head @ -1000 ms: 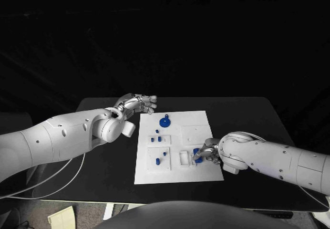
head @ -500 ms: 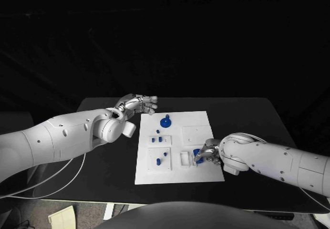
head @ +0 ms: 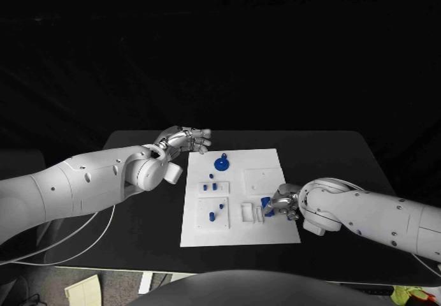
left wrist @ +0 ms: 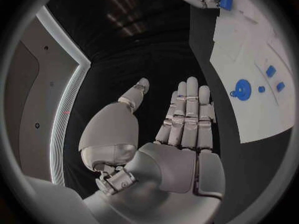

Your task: Assemble the parts on the task board

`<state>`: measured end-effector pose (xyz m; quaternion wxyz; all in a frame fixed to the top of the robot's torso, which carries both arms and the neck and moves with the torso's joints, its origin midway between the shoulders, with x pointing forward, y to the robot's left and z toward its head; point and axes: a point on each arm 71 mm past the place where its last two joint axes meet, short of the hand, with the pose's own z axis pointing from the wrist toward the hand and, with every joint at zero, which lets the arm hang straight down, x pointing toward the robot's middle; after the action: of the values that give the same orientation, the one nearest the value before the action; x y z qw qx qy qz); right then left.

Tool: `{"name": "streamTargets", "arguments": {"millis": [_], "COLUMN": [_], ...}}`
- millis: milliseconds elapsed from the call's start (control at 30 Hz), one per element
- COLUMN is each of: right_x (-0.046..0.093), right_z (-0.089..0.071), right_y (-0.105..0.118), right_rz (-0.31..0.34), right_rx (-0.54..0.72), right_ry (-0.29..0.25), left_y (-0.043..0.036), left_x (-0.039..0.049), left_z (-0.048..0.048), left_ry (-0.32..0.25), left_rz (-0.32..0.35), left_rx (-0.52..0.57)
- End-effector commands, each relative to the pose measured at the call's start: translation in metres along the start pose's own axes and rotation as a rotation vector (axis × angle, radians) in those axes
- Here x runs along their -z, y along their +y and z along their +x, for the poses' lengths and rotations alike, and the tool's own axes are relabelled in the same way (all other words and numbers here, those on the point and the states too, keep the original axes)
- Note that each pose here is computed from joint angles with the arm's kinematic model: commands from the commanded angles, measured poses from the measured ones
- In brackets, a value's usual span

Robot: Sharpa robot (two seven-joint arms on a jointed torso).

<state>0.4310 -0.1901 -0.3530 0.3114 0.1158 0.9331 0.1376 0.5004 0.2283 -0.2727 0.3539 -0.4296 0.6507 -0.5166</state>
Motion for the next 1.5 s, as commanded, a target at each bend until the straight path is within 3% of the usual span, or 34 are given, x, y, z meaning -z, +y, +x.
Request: {"name": "streamTargets", "arguments": {"millis": [33,200,533,1500], "right_x": [0.004,0.003,-0.004,-0.016], "right_z": [-0.003,0.004,0.017,0.023], "right_y": [0.006,0.018,0.033,0.036], "right_rz": [-0.006,-0.016,-0.027,-0.023], "right_rx": [-0.020,-0.009,0.006,0.029], "right_ry": [0.007,0.077,0.135,0.092], "left_y": [-0.0011,-0.0012,-0.0012,-0.0014], "left_x": [-0.0006,-0.0011,-0.0006,0.0013], "left_z": [0.0025,0.0043,0.0035,0.0023], "left_ry": [0.018,0.024,0.024,0.023], "left_rz": [0.007,0.006,0.005,0.003], "left_rx": [0.013,0.014,0.014,0.015]}}
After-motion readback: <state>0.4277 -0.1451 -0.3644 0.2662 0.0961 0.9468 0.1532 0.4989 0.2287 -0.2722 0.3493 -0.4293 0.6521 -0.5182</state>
